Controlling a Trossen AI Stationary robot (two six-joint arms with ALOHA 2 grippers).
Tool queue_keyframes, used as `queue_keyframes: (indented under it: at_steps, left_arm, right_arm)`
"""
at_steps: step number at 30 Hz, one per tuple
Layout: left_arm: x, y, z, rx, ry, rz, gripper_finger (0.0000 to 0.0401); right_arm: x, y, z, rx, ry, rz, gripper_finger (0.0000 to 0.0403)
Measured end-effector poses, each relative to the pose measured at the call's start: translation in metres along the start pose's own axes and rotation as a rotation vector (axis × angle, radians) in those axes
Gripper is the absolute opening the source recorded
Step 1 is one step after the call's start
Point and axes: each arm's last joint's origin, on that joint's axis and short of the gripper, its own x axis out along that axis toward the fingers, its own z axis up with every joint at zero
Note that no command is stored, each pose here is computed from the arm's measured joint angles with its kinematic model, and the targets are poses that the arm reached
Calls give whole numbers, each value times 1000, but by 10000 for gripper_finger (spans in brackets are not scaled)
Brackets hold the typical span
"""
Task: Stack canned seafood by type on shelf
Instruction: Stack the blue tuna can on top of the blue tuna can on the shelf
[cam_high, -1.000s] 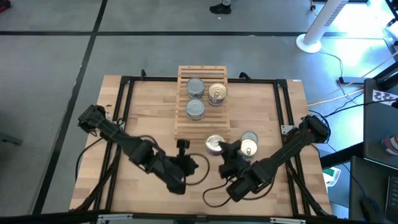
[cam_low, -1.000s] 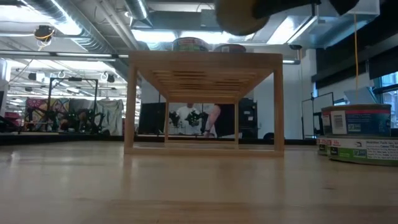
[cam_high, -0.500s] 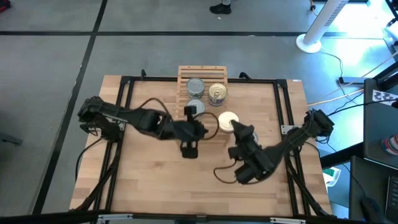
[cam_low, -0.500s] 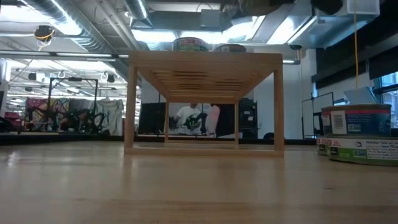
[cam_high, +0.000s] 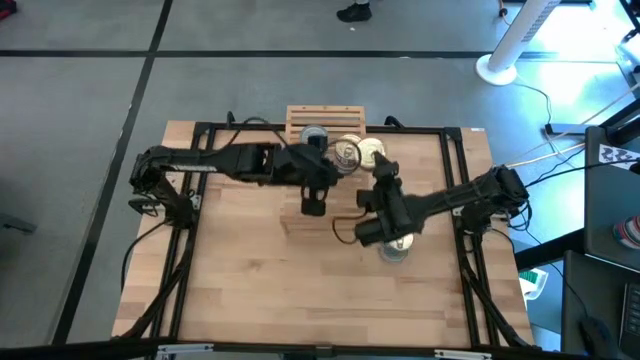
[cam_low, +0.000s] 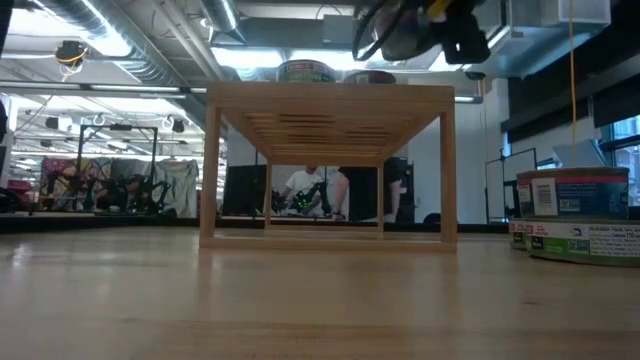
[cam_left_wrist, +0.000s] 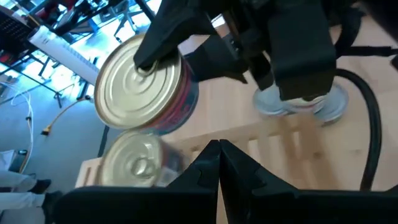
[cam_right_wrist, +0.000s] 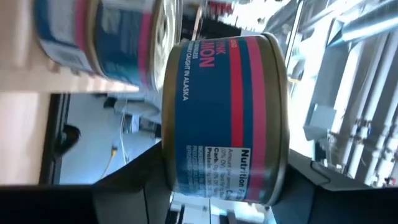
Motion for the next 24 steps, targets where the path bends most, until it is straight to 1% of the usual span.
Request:
queue_keyframes:
  at_steps: [2,5,9,15,17,21,24]
  left_arm:
    - [3,11,-4,15,7,0,5]
    - [8,26,-11,22,13,-2,5]
    - [12,43,-18,41,13,-21,5]
    - [10,66,-28,88,-5,-44,5]
    - [9,72,-29,79,-34,-72,5]
    - [6,79,-32,62,-78,-142,5]
    - [6,80,-33,58,-85,-160,5]
  right_arm:
    - [8,-1,-1,-17,27,4,210]
    - [16,-1,-2,-34,52,12,199]
    - [17,-1,-2,-40,57,21,194]
    - [17,0,-2,-65,57,43,214]
    - [17,0,-2,-67,57,43,213]
    - [17,0,-1,-93,55,44,194]
    - [17,0,-1,-107,54,44,194]
